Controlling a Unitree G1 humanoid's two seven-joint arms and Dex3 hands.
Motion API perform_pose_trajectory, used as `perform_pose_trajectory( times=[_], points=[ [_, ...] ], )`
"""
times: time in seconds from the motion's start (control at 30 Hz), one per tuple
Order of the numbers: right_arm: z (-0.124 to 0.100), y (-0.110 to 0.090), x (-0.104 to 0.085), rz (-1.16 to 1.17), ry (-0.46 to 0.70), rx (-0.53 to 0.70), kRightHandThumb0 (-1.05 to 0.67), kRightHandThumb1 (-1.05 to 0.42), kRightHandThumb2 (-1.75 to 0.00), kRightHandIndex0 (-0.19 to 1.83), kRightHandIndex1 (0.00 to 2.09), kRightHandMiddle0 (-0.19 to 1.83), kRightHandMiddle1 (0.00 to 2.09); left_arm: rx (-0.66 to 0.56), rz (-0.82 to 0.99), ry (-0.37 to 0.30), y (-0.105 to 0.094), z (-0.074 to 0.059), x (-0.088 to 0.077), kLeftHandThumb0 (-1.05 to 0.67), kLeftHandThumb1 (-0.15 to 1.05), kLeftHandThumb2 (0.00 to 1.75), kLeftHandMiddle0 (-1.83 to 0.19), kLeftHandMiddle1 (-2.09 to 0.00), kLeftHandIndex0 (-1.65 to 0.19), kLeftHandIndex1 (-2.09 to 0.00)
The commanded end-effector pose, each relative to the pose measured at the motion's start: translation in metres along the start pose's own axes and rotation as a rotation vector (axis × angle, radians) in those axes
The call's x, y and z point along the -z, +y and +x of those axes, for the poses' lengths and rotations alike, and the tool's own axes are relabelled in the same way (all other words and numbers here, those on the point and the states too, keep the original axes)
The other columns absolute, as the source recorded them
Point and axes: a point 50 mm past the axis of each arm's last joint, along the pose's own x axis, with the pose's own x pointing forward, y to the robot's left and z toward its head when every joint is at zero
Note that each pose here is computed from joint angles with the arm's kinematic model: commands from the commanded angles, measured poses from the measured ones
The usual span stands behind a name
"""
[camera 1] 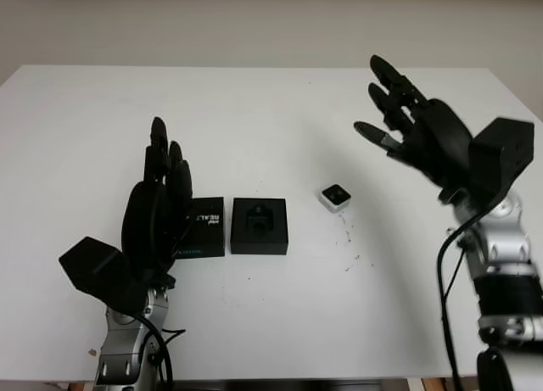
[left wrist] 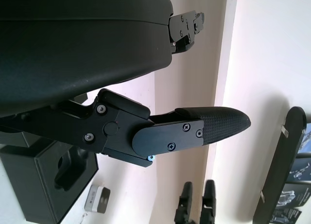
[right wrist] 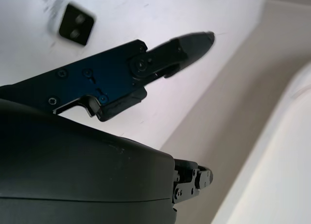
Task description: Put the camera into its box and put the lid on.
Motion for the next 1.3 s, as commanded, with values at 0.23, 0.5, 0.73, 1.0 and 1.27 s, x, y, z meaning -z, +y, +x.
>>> perform_pose_trajectory(
  times=[0.23, 0.5, 0.73, 1.0, 1.27],
  points=[
    [0.005, -0.005, 0.014, -0.243, 0.108, -0.087, -0.49, -0.77, -0.04, 0.09, 0.1, 0.14, 0.1, 0.004, 0.013, -0.018, 0.003, 0.001, -0.004, -0.74, 1.05, 0.55, 0.19, 0.0, 0.19, 0.0],
    [-0.002, 0.017, 0.045, -0.335, 0.215, -0.239, -0.38, -0.81, -0.06, 0.09, 0.08, 0.15, 0.07, 0.006, 0.009, -0.011, 0.005, -0.002, -0.003, -0.75, 1.05, 0.54, 0.19, 0.0, 0.19, 0.0],
    [-0.009, 0.031, 0.062, -0.424, 0.268, -0.352, -0.38, -0.83, -0.06, 0.06, 0.06, 0.14, 0.06, 0.009, 0.003, -0.013, 0.007, -0.003, -0.003, -0.74, 1.05, 0.54, 0.19, 0.0, 0.19, 0.0],
    [-0.015, 0.042, 0.073, -0.475, 0.269, -0.393, -0.35, -0.84, -0.06, 0.11, 0.07, 0.21, 0.09, 0.004, 0.006, -0.003, 0.006, -0.004, -0.003, -0.74, 1.05, 0.55, 0.19, 0.0, 0.19, 0.0],
    [-0.018, 0.061, 0.087, -0.425, 0.281, -0.358, -0.26, -0.87, -0.06, 0.16, 0.08, 0.34, 0.12, 0.003, 0.003, 0.007, 0.006, -0.005, -0.002, -0.75, 1.05, 0.54, 0.19, 0.0, 0.19, 0.0]
  ],
)
